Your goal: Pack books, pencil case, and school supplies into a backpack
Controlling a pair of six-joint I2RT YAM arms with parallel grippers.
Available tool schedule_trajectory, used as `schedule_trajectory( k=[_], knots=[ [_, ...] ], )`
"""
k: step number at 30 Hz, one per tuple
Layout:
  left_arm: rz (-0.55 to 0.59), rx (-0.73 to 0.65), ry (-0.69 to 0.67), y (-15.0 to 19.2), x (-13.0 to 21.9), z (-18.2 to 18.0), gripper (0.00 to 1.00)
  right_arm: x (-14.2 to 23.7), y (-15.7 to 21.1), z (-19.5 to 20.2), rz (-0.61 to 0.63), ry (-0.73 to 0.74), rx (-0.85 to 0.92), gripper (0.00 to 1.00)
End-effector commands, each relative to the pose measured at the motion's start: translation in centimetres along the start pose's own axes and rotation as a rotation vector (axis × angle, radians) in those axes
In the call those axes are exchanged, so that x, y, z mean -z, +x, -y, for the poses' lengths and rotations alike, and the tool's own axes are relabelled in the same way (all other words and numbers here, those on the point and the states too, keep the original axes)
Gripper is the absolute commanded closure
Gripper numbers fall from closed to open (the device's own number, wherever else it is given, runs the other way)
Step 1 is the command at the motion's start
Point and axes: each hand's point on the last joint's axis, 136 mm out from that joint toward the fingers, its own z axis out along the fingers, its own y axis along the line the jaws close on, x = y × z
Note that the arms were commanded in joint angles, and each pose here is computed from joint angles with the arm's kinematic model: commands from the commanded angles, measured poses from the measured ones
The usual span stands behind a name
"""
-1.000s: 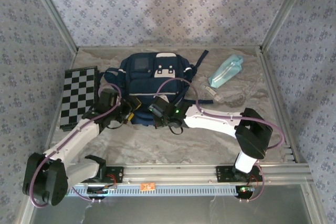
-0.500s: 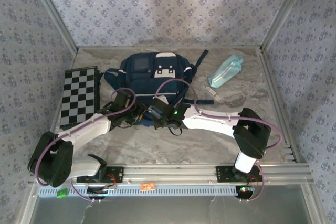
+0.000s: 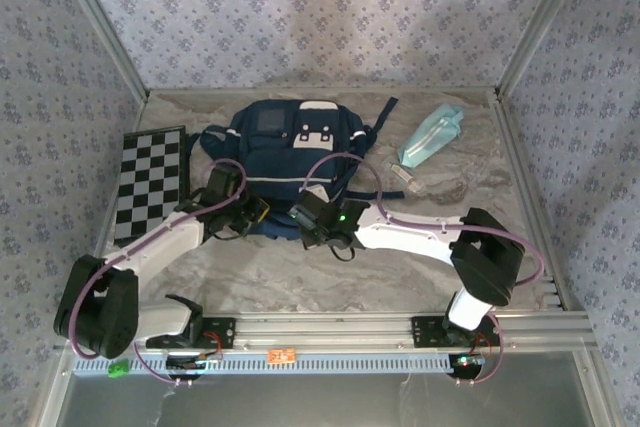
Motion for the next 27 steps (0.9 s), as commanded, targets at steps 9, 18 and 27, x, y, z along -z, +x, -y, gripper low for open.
schedule_trajectory(
  k=[9,18,27],
  knots=[
    [0.173,-0.110,0.003,-8.9,3.8,1.4,1.00,1.1,-1.1,-0.5,-0.022,-0.035,0.102,1.00],
    [0.212,-0.154,0.002,-9.4,6.5,1.6,0.72,0.7,-4.7,-6.6,0.029,-0.197,0.067,1.00],
    [0.076,-0.074,0.075,-2.1,6.0,1.6,0.48,-0.7,-2.9,-5.4,-0.003,-0.160,0.034,1.00]
  ],
)
